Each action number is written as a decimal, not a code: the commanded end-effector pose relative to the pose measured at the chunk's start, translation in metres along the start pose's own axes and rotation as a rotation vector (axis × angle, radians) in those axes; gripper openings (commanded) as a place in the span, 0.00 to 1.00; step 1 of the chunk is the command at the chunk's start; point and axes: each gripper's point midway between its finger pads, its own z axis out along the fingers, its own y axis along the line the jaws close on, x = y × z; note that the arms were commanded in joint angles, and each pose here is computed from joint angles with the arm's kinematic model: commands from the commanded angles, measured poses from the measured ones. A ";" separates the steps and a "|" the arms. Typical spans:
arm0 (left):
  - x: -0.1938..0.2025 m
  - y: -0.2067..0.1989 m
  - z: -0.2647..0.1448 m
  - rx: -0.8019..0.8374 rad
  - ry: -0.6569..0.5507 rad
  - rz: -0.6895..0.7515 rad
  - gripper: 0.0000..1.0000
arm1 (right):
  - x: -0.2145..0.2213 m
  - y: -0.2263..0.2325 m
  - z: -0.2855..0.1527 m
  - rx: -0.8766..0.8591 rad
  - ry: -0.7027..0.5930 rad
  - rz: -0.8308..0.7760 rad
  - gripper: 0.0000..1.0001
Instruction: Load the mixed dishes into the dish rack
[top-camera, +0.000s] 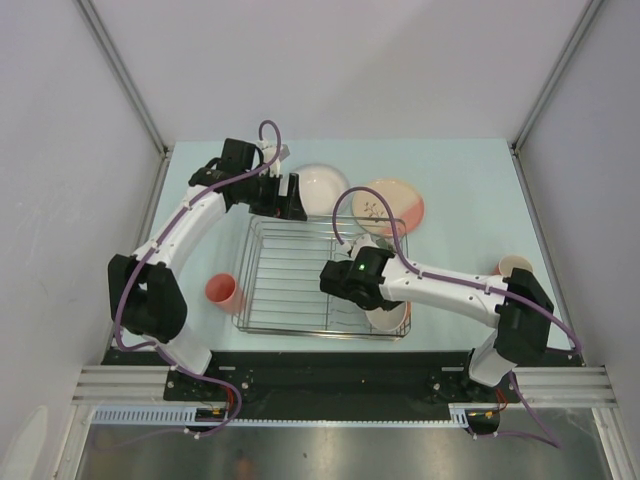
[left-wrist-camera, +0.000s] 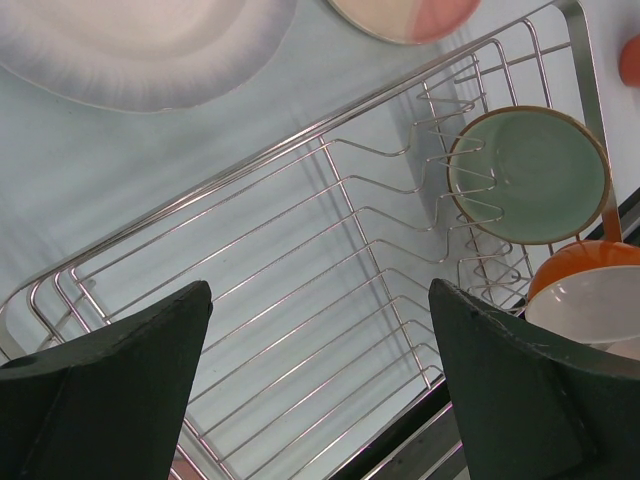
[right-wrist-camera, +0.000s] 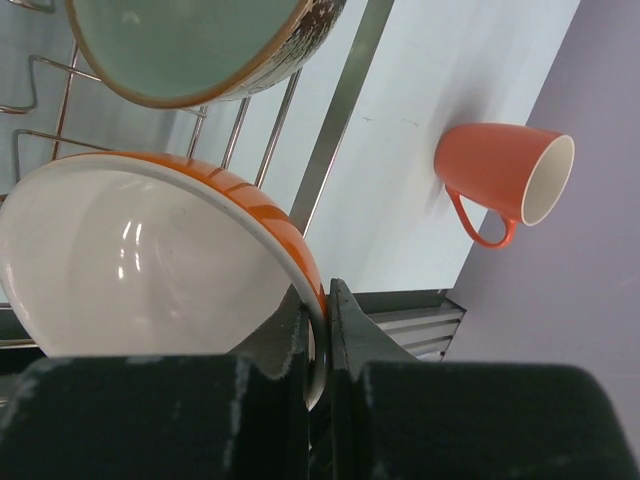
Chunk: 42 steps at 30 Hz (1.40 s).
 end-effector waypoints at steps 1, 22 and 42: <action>-0.014 -0.009 -0.016 0.002 -0.065 0.050 0.96 | 0.015 -0.015 -0.008 0.006 0.067 -0.065 0.00; -0.013 -0.012 -0.023 0.000 -0.075 0.058 0.96 | 0.015 0.022 -0.006 -0.014 0.125 -0.233 0.36; -0.031 -0.020 -0.035 -0.007 -0.112 0.074 0.96 | -0.105 -0.119 -0.117 -0.211 -0.478 0.609 1.00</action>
